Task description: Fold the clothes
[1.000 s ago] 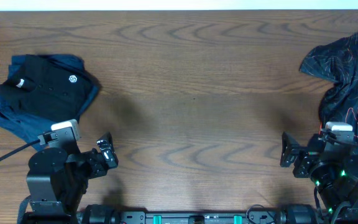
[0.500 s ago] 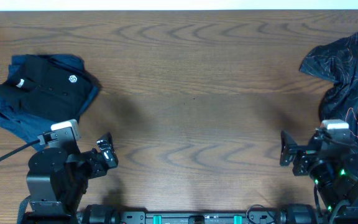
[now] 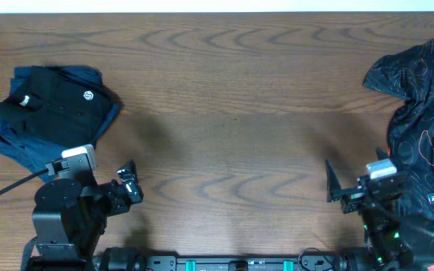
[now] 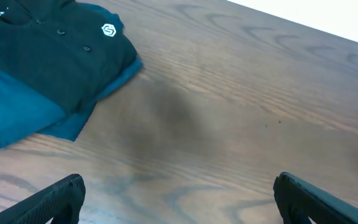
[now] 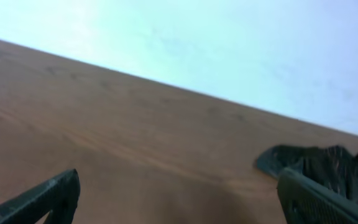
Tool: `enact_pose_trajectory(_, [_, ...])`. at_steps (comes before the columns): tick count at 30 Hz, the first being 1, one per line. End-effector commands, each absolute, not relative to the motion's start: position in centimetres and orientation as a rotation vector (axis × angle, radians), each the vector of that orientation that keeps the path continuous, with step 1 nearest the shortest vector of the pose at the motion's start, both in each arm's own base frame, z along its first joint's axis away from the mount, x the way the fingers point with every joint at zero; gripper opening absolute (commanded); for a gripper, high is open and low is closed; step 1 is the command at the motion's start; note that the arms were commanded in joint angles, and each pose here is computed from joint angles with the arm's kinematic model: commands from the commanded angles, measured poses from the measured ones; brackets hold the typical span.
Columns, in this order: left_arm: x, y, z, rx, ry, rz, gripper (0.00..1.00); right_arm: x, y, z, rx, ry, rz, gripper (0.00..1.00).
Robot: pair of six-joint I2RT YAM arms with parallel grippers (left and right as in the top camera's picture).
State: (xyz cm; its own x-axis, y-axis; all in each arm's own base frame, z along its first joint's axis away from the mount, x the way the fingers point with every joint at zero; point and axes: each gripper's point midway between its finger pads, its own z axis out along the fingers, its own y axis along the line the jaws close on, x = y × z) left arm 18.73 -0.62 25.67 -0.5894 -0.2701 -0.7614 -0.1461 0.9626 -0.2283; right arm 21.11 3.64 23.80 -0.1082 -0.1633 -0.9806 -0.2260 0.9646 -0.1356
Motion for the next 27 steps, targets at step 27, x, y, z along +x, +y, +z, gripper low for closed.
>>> enact_pose_trajectory(27, [18.7,-0.4,25.5,-0.302,2.211,-0.162,0.98,24.2,3.9,19.5,-0.441,1.424,-0.132,0.99])
